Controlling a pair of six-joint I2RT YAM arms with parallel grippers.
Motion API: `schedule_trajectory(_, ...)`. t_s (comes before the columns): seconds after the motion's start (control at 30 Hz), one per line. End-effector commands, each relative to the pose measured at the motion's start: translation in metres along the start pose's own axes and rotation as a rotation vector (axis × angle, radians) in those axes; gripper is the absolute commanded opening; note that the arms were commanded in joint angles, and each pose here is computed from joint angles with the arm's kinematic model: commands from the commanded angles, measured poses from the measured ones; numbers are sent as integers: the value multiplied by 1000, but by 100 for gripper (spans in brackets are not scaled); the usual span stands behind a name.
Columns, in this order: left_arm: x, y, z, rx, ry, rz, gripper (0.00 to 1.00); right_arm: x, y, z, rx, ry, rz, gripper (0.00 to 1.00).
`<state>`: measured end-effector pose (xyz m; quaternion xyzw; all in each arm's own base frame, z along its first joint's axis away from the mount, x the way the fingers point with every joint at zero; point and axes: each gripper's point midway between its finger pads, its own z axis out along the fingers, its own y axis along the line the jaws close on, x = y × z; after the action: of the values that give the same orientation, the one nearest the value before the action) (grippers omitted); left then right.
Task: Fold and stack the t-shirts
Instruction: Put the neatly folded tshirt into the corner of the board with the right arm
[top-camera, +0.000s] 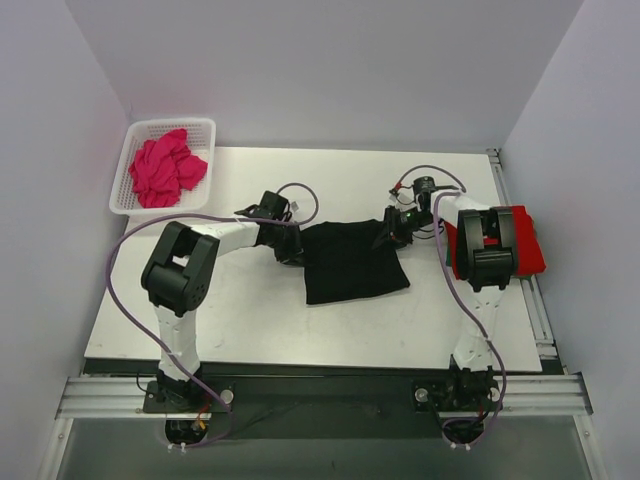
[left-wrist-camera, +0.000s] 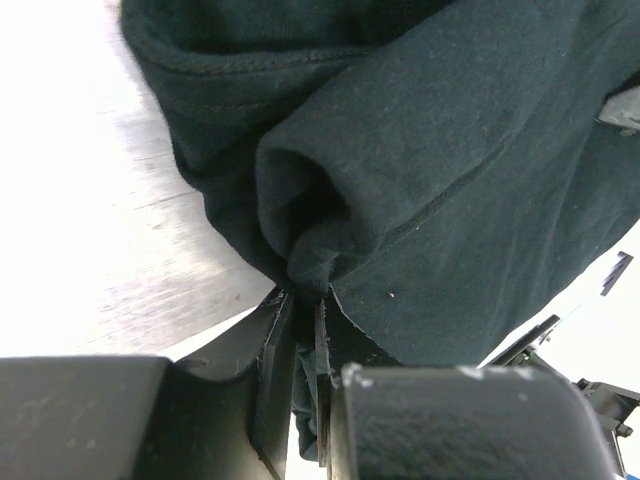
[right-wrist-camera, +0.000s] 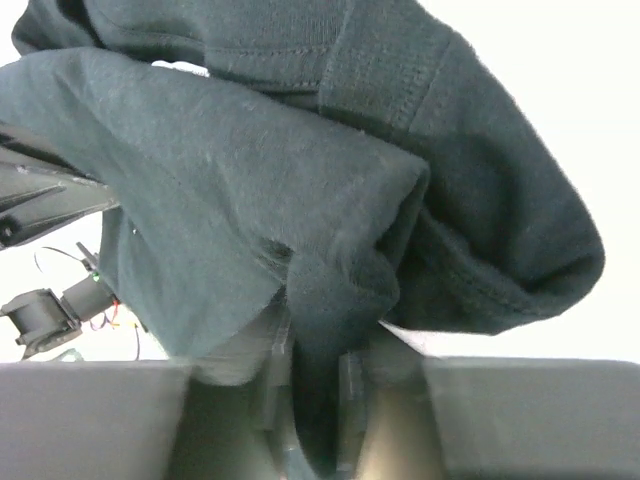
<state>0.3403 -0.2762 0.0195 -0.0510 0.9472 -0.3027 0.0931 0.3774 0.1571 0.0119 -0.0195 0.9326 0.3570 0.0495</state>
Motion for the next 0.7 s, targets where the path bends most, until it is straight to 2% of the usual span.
schedule_trajectory(0.0, 17, 14, 22, -66, 37, 35, 13, 12, 0, -5, 86, 17, -19, 9)
schedule_trajectory(0.07, 18, 9, 21, -56, 39, 41, 16, 6, 4, -15, 110, -15, -31, 0)
schedule_trajectory(0.17, 19, 5, 17, -47, 32, 41, 30, -3, 6, -34, 142, -69, -36, 0)
schedule_trajectory(0.2, 17, 2, 12, -41, 22, 43, 39, -4, 4, -41, 154, -79, -30, 0)
schedule_trajectory(0.3, 12, -2, 2, -31, -4, 45, 46, -6, 1, -66, 224, -85, -63, 0)
schedule_trajectory(0.43, 12, -6, -9, -20, -20, 49, 47, -2, -7, -99, 357, -30, -138, 0)
schedule_trajectory(0.67, 26, 6, -19, -29, -16, 52, 47, -1, -11, -157, 484, -128, -164, 0)
